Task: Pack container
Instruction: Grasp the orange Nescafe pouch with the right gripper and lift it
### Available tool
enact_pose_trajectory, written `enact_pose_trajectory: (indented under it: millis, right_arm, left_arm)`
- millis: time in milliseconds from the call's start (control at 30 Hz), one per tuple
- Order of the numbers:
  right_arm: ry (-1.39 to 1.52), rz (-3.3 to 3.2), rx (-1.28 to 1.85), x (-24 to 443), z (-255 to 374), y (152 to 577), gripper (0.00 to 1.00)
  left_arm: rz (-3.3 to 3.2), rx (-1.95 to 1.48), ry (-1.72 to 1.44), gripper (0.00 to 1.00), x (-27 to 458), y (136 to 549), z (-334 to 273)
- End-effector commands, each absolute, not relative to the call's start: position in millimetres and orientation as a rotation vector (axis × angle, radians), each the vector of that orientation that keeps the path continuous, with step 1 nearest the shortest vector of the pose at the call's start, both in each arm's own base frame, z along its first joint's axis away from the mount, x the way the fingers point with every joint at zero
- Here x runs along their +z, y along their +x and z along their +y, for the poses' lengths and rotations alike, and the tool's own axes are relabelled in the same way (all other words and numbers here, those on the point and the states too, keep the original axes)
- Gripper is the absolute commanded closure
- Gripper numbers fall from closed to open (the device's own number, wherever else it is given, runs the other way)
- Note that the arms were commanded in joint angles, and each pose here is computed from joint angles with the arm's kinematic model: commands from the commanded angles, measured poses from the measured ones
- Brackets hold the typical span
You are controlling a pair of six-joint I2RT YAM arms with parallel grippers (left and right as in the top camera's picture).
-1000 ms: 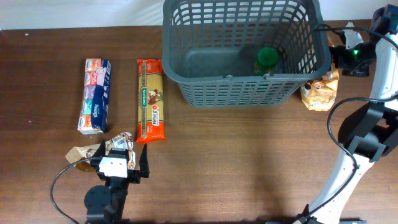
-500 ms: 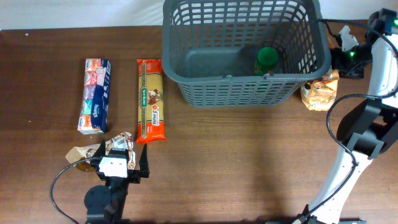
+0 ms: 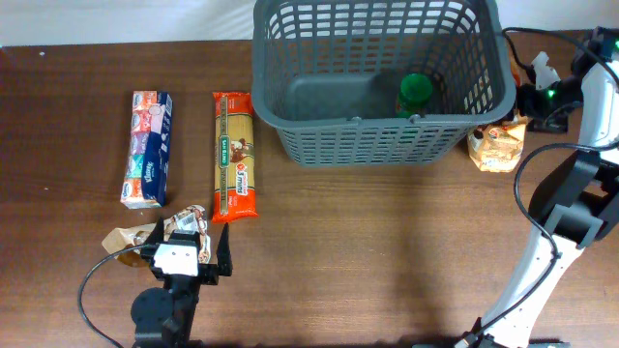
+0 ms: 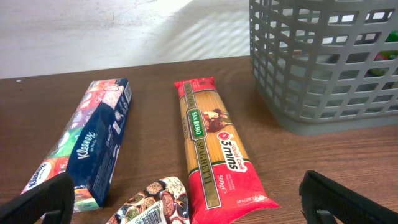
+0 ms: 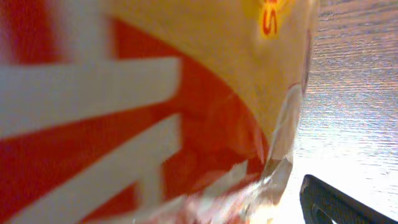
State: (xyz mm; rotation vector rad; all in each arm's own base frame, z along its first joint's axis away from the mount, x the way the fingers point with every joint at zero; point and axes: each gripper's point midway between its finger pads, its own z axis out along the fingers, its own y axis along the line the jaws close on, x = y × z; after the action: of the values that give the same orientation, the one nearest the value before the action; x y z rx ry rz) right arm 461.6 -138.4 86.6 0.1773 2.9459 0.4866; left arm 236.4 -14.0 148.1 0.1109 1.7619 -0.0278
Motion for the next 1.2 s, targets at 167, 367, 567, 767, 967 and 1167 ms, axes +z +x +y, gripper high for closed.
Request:
enact_pose_trajectory:
  millis: [167,367,567,767,967,1167]
  right_arm:
    - [0.182,2.995,0.555,54.0,-129.4,453.4,0.01]
    - [0.194,3.011,0.569,39.8,-127.6,449.2,0.01]
    - [0.214,3.014,0.572,34.0,-127.8,448.3,0.01]
    - [0.218,3.010,0.568,33.0,-128.4,449.5,0.05]
    - [0.215,3.003,0.562,32.9,-129.1,451.3,0.30]
    - [0.222,2.993,0.554,32.7,-130.4,454.0,0.96]
  left_arm:
    - [1.757,-0.024,0.097,0.01,147.9,236.5,-11.9]
    - [1.757,-0.024,0.097,0.01,147.9,236.5,-11.9]
    - [1.757,-0.024,0.097,0.01,147.9,236.5,-11.9]
    - [1.757,-0.024,0.097,0.01,147.9,236.5,-11.9]
    - [1.757,-0.024,0.097,0.01,147.9,236.5,-11.9]
    - [1.757,-0.024,0.097,0.01,147.9,236.5,-11.9]
